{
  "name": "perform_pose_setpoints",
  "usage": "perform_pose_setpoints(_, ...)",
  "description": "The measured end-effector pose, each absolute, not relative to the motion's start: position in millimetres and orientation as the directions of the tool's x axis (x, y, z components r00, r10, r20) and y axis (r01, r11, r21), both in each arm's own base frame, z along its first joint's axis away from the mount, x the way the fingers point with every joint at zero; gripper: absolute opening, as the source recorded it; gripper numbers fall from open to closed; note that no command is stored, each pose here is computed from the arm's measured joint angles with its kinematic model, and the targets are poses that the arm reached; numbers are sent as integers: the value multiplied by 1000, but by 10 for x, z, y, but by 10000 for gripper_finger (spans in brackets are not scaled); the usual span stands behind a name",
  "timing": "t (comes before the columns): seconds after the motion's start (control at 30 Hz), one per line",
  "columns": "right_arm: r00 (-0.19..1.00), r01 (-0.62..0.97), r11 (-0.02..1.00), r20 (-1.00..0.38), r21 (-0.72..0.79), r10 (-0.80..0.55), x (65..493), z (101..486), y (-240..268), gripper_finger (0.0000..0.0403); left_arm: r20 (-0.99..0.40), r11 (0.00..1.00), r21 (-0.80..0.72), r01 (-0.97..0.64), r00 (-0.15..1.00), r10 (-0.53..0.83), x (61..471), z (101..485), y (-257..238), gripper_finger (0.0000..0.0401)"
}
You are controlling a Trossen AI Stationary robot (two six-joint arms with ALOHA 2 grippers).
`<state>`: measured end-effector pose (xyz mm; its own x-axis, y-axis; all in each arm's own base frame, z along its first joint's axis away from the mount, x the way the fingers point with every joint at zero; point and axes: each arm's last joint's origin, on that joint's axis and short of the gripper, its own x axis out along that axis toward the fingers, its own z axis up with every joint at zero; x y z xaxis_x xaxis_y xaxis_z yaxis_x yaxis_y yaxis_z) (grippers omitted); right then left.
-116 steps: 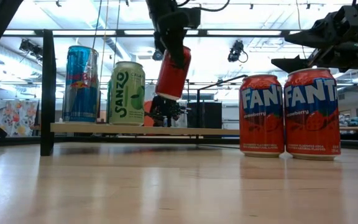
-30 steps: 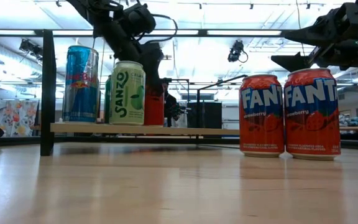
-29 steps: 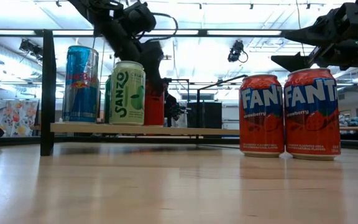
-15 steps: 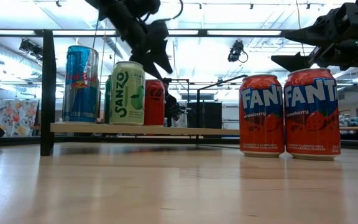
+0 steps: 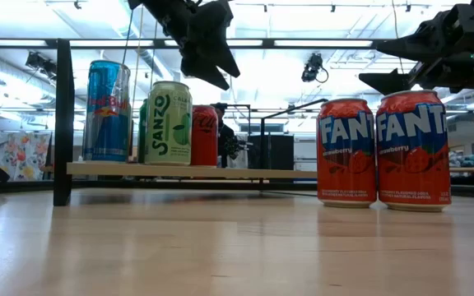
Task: Place canned beverage on shelf
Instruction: Put the orange soda can onto the shelf
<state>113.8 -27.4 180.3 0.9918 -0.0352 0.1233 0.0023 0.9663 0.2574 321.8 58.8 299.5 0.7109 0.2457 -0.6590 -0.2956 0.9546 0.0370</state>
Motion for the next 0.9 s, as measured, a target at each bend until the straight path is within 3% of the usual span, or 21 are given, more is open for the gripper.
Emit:
perform_pose_setpoints(0.6, 992, 10, 967, 121, 254, -42, 1138, 1801, -276, 334, -660, 970, -87, -226, 742, 114, 3685, 2546, 137, 364)
perform_pose_setpoints(0.9, 990, 8, 968, 133, 252, -43, 1136, 1812, -277, 334, -590, 979, -125, -163, 805, 59, 3828, 2534, -45, 364)
